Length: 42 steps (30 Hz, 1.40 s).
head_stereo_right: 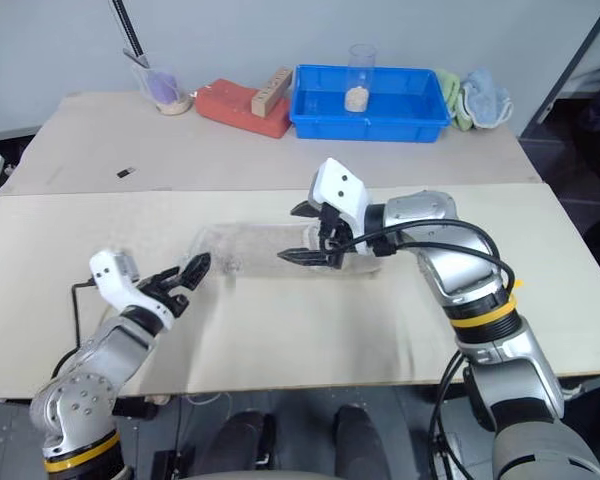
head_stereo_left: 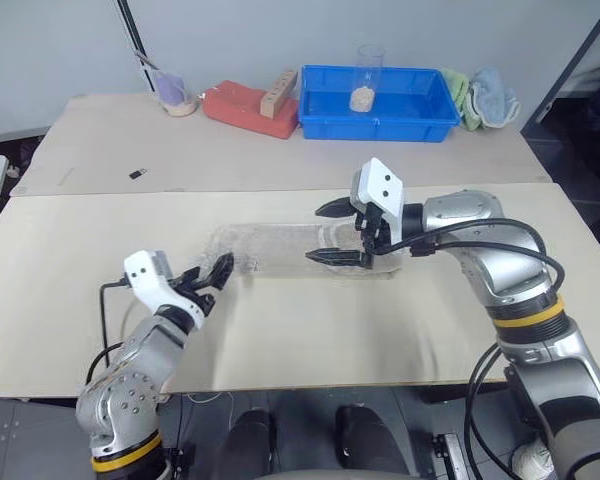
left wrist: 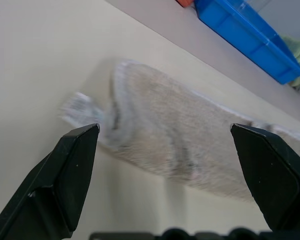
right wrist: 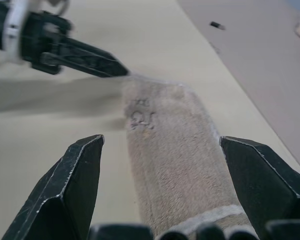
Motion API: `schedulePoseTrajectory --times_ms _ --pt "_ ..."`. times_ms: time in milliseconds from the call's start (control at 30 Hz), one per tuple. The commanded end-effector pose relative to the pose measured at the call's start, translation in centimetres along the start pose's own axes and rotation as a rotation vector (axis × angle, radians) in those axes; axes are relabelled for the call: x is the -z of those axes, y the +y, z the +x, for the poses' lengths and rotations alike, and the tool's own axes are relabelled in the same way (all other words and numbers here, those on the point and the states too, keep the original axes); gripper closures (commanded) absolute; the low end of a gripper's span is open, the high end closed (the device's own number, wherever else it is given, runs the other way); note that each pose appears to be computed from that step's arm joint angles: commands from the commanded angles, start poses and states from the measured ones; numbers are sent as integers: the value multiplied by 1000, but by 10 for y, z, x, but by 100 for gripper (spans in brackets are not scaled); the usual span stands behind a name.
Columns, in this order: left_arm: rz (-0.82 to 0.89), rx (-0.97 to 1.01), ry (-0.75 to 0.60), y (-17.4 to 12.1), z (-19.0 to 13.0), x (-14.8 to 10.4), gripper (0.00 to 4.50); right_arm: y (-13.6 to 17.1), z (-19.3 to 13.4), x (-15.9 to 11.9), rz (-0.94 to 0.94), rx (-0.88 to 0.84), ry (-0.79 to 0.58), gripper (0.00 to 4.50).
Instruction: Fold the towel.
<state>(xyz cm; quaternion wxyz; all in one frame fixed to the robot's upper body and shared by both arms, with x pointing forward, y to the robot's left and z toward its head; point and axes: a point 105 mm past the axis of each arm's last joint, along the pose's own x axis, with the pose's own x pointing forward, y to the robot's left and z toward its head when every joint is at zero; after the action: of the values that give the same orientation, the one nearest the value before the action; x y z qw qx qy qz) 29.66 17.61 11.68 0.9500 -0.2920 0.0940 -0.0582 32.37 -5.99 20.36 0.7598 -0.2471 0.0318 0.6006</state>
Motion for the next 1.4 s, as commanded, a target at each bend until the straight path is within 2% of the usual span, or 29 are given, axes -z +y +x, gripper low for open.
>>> schedulePoseTrajectory --times_ms 33,333,433,633,667,700,800,867,933,1033,1200,1400 --pt "-54 -55 21 5 5 6 0 -1 -12 -11 -53 -27 -19 38" --pt "-78 -159 33 5 16 13 0 -13 -37 -6 -28 18 12 38" --pt "-78 -210 19 13 18 10 83 -12 -41 -7 -22 19 13 34" --pt "-18 -219 -38 12 25 -8 379 -9 -50 -6 -3 11 24 34" --pt "2 -213 -43 10 26 -10 424 -9 -52 -6 -1 11 27 34" --pt "24 -205 -47 9 27 -13 449 -8 -53 -6 1 12 31 34" --pt "168 -138 -75 -3 30 -26 449 -6 -60 -2 15 19 51 34" --pt "325 7 -99 -31 33 -36 449 0 -73 7 39 10 99 34" --pt "426 164 -91 -58 34 -36 449 7 -84 15 62 -2 144 34" --pt "516 468 -2 -108 31 -16 449 12 -106 31 102 33 227 34" --pt "566 721 83 -147 31 10 449 15 -125 40 146 99 275 34" --pt "621 931 147 -191 48 46 449 27 -139 45 191 162 308 34"
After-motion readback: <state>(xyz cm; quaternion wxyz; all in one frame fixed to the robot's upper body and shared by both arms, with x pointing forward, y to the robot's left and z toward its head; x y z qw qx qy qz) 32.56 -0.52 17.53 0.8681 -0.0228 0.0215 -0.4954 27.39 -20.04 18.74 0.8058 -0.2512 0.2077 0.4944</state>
